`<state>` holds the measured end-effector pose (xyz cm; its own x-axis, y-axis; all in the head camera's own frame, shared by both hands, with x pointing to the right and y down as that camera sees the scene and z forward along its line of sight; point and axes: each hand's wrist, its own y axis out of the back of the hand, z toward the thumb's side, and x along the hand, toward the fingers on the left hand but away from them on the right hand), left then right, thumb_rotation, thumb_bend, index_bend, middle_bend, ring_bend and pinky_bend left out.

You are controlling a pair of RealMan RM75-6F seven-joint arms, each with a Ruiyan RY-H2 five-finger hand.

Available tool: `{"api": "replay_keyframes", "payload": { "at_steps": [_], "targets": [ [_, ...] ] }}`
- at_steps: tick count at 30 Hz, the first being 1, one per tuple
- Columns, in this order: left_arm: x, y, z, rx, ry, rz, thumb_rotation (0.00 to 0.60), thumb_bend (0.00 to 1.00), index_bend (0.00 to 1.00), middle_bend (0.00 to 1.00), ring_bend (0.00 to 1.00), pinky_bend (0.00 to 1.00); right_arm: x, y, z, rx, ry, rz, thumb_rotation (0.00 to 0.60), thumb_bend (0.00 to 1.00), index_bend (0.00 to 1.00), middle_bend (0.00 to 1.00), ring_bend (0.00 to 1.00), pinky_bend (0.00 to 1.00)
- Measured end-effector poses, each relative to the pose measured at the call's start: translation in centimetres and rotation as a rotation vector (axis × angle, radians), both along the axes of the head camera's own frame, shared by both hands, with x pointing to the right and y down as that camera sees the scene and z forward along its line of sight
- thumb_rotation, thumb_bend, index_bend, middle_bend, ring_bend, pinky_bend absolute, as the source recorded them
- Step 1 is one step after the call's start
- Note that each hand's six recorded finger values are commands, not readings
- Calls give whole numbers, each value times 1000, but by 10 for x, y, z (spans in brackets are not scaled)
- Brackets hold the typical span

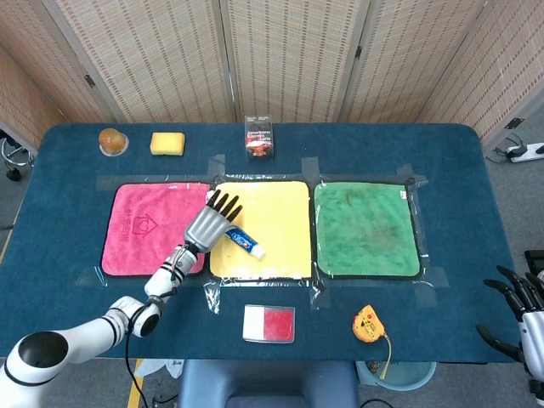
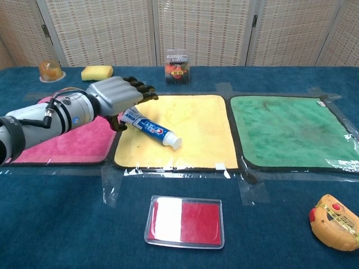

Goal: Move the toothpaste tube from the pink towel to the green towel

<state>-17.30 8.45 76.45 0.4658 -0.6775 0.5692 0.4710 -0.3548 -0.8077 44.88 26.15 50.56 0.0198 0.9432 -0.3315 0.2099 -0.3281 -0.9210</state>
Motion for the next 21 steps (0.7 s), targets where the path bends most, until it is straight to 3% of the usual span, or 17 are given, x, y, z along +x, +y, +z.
{"api": "replay_keyframes", "payload": {
  "at_steps": [10,21],
  "targets": [
    [33,-4,-2,5,24,10,600,349,25,9,0,11,-1,3,-6,17,2,3,600,207,255,170,182,108],
    [92,13,-18,9,113,76,600,350,24,9,0,10,-1,2,-7,25,0,5,600,207,255,170,182,109]
  ]
}}
